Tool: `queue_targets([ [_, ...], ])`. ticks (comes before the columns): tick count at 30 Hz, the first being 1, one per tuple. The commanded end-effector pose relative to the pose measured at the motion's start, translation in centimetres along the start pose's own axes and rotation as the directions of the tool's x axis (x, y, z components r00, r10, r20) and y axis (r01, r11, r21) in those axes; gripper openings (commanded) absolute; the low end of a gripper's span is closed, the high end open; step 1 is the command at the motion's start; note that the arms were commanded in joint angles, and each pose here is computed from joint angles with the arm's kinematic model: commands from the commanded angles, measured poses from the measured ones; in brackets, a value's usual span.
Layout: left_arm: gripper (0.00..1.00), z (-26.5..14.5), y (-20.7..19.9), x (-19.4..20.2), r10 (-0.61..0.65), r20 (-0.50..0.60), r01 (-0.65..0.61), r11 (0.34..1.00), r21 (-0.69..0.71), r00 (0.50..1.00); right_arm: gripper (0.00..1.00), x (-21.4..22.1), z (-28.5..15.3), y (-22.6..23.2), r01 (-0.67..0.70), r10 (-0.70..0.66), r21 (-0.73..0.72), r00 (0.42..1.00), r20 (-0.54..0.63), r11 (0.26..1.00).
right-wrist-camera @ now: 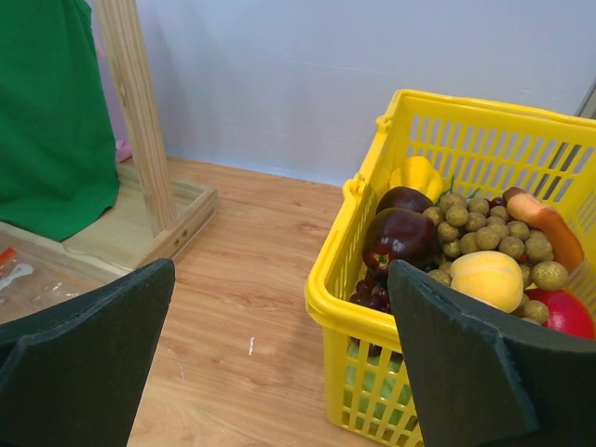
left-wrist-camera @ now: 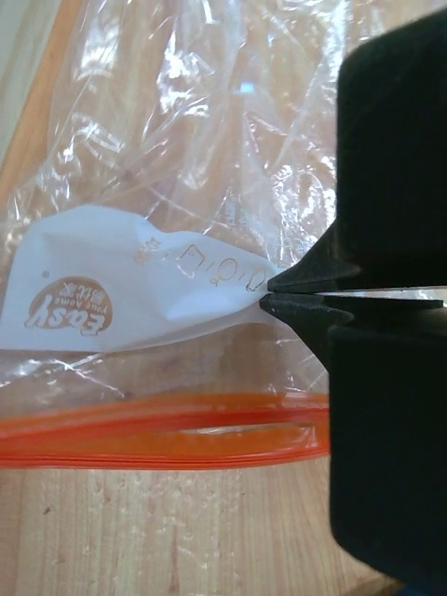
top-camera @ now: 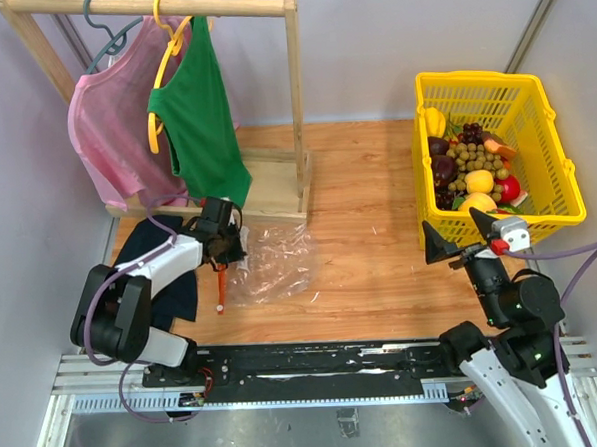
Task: Place the food in the zip-top bag and seal the zipper
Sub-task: Pick up the zipper food storage bag at the center of the board.
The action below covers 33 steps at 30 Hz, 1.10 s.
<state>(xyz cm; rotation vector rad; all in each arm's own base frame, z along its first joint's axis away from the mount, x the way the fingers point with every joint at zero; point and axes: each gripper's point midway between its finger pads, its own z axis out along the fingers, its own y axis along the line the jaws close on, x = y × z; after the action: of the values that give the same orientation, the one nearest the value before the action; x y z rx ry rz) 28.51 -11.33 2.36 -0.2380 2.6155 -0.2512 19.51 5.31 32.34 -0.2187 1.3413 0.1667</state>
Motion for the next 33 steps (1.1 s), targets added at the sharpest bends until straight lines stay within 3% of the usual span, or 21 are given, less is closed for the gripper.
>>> queue_targets([
  [1, 0.00, -1.9, -2.3, -1.7, -0.002, 0.081, -0.006, 0.996, 0.090, 0.997, 0.98, -1.6, 0.2, 1.2, -0.069, 0.069, -0.055, 0.998, 0.002, 0.996],
  [11, 0.00, -8.3, -7.9, -6.4, 0.050, 0.304, -0.116, 0.972, 0.204, 0.951, 0.98, -1.5, 2.4, 3.9, -0.140, 0.122, -0.161, 0.985, -0.121, 0.977],
  [19, 0.00, -14.1, -11.4, -10.0, 0.241, 0.482, -0.354, 0.922, 0.159, 0.843, 0.98, -2.0, 4.9, 5.8, -0.156, 0.108, -0.234, 0.973, -0.204, 0.960],
  [22, 0.00, -16.3, -13.0, -11.3, 0.307, 0.552, -0.456, 0.876, 0.154, 0.775, 0.98, -2.7, 5.8, 6.6, -0.165, 0.105, -0.270, 0.969, -0.224, 0.949],
  [27, 0.00, -19.4, -14.9, -13.1, 0.427, 0.661, -0.629, 0.772, 0.088, 0.617, 0.98, -2.5, 7.2, 8.1, -0.190, 0.087, -0.330, 0.949, -0.303, 0.925],
  [33, 0.00, -21.6, -16.0, -13.9, 0.553, 0.743, -0.796, 0.604, -0.045, 0.377, 0.98, -2.0, 8.2, 9.5, -0.221, 0.068, -0.381, 0.924, -0.376, 0.898],
])
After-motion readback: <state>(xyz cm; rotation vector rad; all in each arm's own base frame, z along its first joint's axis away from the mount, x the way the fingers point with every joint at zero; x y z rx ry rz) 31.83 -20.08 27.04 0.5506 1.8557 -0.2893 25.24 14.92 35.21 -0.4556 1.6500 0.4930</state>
